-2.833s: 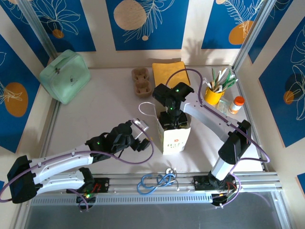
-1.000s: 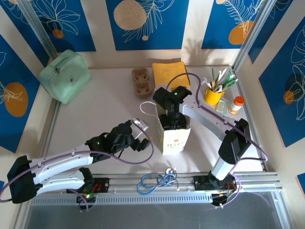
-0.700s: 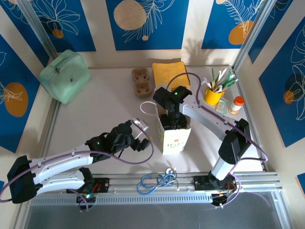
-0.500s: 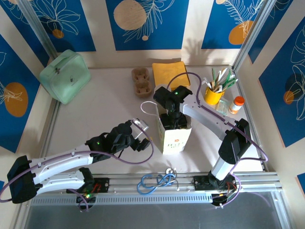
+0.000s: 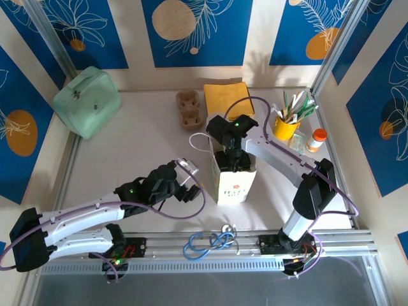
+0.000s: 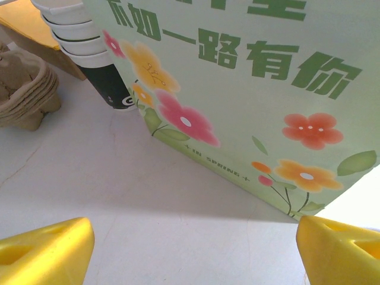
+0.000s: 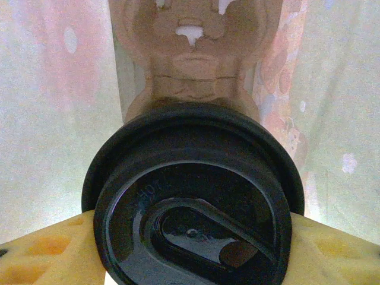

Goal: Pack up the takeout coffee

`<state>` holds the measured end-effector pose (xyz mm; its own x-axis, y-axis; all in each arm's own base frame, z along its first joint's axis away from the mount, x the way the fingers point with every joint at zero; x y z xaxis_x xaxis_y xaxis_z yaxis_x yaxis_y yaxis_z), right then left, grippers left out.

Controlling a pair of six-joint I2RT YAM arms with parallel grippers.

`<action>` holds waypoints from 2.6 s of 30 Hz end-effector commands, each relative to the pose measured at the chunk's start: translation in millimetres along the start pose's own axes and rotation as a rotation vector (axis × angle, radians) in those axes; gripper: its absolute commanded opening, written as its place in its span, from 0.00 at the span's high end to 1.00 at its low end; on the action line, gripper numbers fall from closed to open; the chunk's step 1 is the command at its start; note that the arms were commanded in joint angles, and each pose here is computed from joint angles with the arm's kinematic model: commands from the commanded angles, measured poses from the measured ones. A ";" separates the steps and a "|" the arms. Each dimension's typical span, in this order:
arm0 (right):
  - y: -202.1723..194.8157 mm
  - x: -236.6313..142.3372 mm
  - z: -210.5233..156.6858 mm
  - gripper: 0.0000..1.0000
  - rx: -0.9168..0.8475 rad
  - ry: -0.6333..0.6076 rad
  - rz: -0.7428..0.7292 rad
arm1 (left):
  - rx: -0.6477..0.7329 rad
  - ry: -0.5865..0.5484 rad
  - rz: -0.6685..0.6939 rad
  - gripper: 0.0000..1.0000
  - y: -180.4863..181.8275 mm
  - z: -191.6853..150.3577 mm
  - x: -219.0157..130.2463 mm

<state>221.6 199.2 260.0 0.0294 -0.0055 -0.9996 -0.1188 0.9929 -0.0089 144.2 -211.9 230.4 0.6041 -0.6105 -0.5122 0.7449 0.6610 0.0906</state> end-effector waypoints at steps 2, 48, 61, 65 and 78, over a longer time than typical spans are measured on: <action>-3.3 0.4 -3.4 0.38 0.007 0.005 0.014 | 0.015 -0.021 0.001 0.12 -1.0 6.1 -2.1; 2.5 39.9 -0.3 0.38 0.009 0.081 -0.012 | -0.002 -0.018 0.006 0.12 0.2 -0.8 -5.4; 3.3 42.0 1.0 0.38 0.010 0.084 -0.012 | -0.003 -0.017 0.006 0.12 0.0 -0.9 -4.4; 4.0 43.4 1.4 0.38 0.008 0.086 -0.011 | -0.001 -0.020 0.007 0.12 0.3 0.0 -5.2; 5.8 57.0 3.3 0.38 0.007 0.111 -0.014 | 0.004 -0.018 0.008 0.12 0.4 0.6 -5.0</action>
<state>225.1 202.4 228.7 -0.0095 -0.0103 -0.9999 -0.1143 0.9934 -0.0092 143.0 -209.9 231.9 0.6068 -0.6143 -0.5045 0.7440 0.6623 0.0885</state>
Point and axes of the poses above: each hand's point on the last joint's axis, 136 mm out from that joint toward the fingers, its own x axis out along the fingers, its own y axis along the line the jaws close on, z = x × y, the point moved 10 cm from there along -x, back along the fingers
